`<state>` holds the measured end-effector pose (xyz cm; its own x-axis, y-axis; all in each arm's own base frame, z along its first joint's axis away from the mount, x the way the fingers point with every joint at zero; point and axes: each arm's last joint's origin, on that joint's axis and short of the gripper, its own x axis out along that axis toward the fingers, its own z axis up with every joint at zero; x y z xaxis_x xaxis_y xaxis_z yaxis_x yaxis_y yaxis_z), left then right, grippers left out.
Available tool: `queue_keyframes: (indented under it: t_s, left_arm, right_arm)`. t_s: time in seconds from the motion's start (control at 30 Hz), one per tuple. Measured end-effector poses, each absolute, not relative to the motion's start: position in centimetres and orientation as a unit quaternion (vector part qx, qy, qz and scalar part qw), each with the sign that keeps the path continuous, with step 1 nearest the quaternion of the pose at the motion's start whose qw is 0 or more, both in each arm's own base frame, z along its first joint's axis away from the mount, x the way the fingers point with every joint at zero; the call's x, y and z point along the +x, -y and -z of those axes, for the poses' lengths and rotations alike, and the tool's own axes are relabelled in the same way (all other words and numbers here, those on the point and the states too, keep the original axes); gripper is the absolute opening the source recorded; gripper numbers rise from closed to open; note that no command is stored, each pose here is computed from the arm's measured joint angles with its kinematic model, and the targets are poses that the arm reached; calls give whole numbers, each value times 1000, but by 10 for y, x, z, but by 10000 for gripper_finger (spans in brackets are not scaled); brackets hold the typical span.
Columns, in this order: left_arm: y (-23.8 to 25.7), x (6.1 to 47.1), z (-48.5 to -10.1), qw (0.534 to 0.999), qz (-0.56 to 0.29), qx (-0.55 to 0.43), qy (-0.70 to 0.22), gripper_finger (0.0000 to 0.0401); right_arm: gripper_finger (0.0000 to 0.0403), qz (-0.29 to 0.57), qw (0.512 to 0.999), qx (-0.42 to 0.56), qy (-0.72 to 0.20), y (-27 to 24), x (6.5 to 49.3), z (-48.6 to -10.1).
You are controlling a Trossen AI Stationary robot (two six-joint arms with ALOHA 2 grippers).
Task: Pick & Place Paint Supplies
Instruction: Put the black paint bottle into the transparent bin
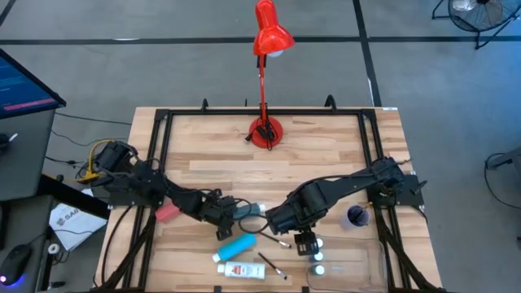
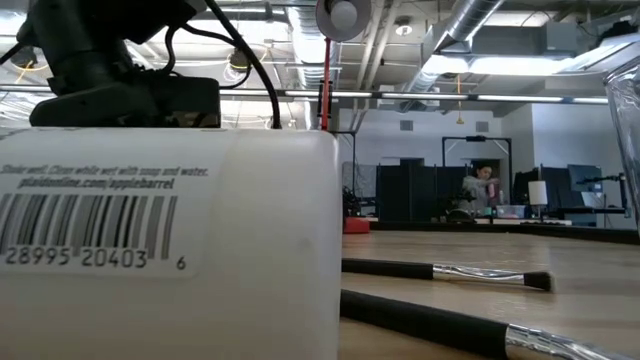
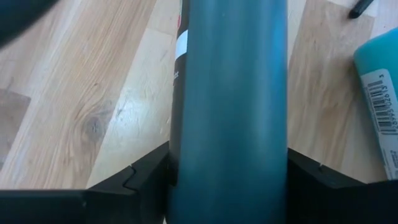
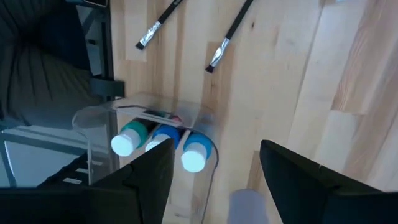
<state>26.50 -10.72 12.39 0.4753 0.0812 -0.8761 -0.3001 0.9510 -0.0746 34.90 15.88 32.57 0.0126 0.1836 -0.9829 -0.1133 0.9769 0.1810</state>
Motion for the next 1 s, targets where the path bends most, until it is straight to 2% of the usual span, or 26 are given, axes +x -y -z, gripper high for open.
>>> queue_keyframes:
  t_s: [0.23,0.47,0.6,1.0]
  left_arm:
    - [103,269,-124,856,-105,-106,-495,217]
    - [99,272,-125,857,-107,-113,-491,188]
    - [99,272,-125,857,-106,-115,-490,186]
    - [100,281,-130,886,-106,-113,-438,168]
  right_arm:
    - [228,-111,691,38,-714,-161,347,-316]
    - [228,-113,671,20,-733,-161,345,-300]
    - [228,-117,656,0,-745,-159,343,-289]
    - [228,-111,660,-35,-742,-149,347,-285]
